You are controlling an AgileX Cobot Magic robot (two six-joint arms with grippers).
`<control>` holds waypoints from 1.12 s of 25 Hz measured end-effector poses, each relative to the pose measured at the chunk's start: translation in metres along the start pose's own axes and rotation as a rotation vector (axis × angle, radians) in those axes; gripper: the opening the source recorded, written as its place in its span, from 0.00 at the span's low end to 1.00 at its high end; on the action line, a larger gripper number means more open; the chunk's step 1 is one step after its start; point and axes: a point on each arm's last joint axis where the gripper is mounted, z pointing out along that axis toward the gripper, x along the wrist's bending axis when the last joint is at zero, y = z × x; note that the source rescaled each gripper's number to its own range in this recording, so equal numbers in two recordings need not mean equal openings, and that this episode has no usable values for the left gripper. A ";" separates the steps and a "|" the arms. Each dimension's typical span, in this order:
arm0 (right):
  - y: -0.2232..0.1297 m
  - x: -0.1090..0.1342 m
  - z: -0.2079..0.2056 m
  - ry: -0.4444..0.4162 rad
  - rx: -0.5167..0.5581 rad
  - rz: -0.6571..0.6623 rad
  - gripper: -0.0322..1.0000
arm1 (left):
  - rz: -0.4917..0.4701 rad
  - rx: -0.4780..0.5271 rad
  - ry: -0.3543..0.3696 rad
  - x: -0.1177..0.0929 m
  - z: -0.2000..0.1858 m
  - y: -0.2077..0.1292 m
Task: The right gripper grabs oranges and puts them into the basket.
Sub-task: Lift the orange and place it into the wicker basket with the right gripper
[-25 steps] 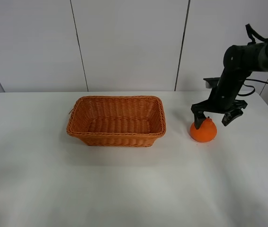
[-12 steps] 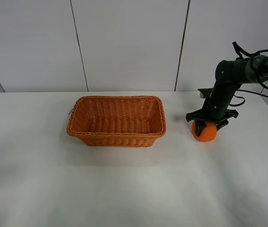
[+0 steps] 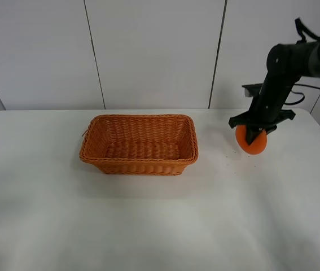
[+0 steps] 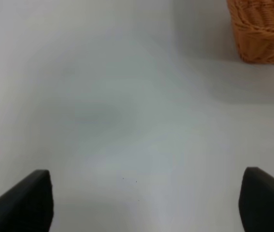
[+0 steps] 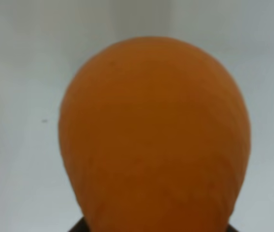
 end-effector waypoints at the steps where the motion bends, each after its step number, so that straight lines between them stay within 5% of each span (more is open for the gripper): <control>1: 0.002 0.000 -0.015 0.000 -0.012 0.000 0.03 | 0.000 0.000 0.000 0.000 0.000 0.000; 10: 0.023 0.024 -0.076 0.010 -0.160 -0.054 0.03 | 0.000 0.000 0.000 0.000 0.000 0.000; 20: 0.011 0.168 -0.111 0.101 -0.280 -0.359 0.03 | 0.000 0.000 0.000 0.000 0.000 0.000; 28: 0.006 0.239 -0.036 0.120 -0.197 -0.473 0.03 | 0.000 0.000 0.000 0.000 0.000 0.000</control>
